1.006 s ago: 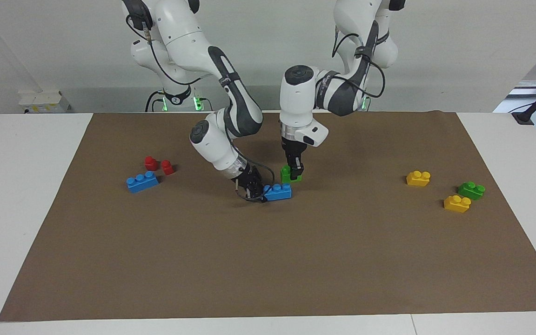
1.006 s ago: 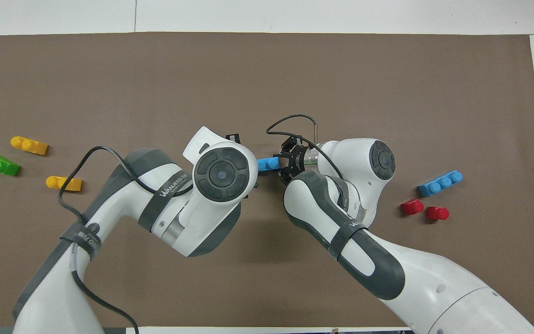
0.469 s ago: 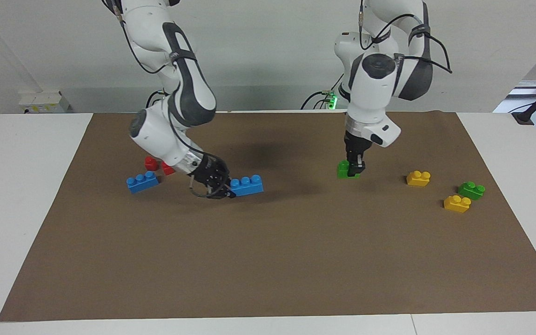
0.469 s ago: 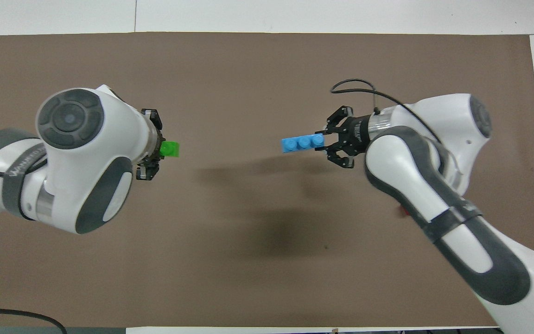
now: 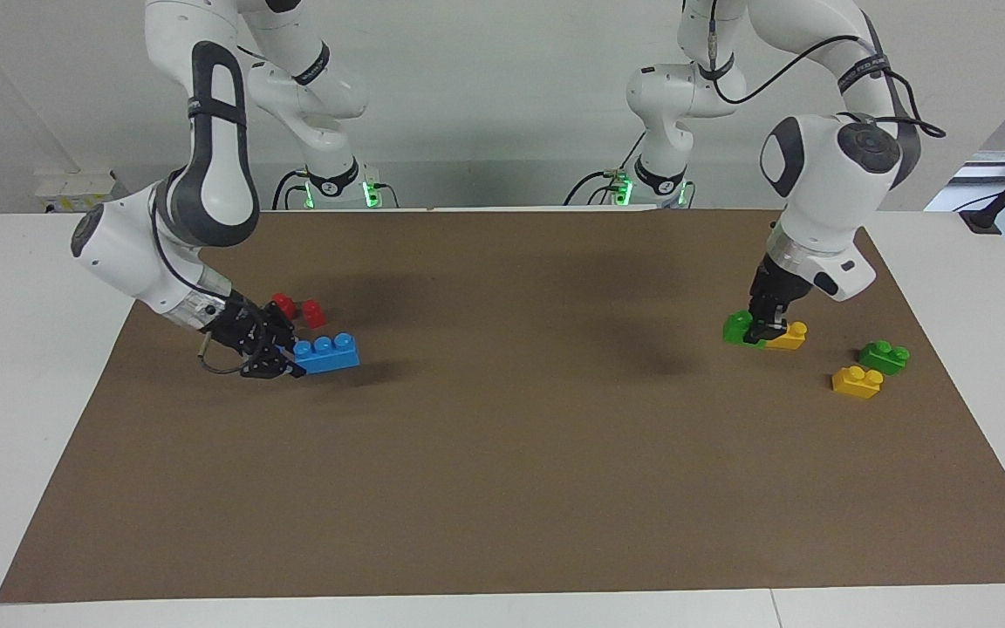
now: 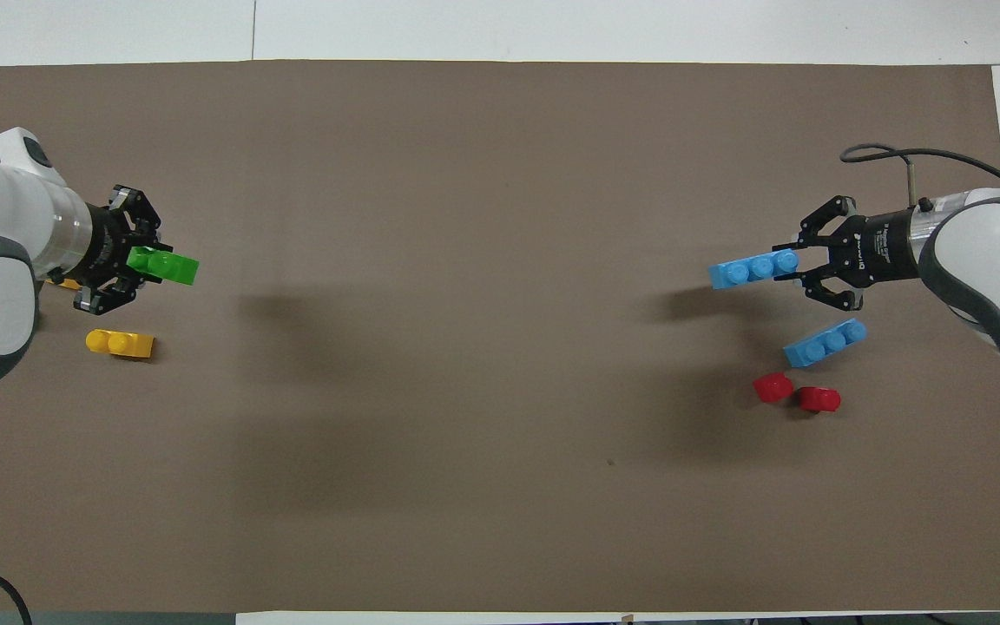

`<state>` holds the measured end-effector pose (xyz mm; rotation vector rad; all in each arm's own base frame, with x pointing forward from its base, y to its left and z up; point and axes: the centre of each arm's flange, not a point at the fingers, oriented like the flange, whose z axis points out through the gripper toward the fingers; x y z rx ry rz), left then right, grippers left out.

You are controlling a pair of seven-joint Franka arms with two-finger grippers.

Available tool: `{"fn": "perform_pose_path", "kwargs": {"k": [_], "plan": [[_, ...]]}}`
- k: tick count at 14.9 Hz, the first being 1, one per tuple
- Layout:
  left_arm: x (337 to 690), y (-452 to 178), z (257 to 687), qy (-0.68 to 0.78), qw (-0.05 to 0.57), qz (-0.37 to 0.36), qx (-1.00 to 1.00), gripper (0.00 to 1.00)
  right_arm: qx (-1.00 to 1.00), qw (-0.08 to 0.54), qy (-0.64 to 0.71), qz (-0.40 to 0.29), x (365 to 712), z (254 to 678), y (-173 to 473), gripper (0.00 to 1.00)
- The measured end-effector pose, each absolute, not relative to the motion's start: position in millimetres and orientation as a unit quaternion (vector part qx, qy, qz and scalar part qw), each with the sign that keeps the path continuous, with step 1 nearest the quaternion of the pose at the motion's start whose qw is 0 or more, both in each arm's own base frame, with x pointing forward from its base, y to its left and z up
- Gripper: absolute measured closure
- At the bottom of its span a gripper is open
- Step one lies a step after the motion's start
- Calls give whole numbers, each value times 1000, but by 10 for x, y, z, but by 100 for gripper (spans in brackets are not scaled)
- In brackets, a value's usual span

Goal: Remove green block with left arm and hold with right
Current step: 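Lower the blue brick with the right gripper while the left gripper carries green, then release the green brick with the left gripper while the right gripper withdraws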

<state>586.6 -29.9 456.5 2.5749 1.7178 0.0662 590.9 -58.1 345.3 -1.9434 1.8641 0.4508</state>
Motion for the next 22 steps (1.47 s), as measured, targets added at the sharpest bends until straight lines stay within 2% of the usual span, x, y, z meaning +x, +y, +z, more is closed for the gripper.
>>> {"fn": "perform_pose_path", "kwargs": {"k": [6,13,14,17,18,20,22], "plan": [[6089,269,4001,520,24,29,853,65,-704,193,659,179,5917,2896,-715,65],[6336,454,3487,498,22,26,866,65,-705,191,659,181,5933,2793,-675,65],[6369,475,3408,496,22,27,868,65,-705,191,659,180,5937,2798,-675,59],[6418,538,3220,491,23,29,870,65,-705,192,658,180,5948,2822,-676,33],[6431,543,3185,491,24,32,870,65,-706,193,656,182,5955,2852,-672,21],[6446,541,3172,488,26,37,871,65,-711,197,649,188,5975,2994,-648,19],[6463,540,3173,480,29,44,876,65,-730,190,630,186,5976,3271,-629,2]]}}
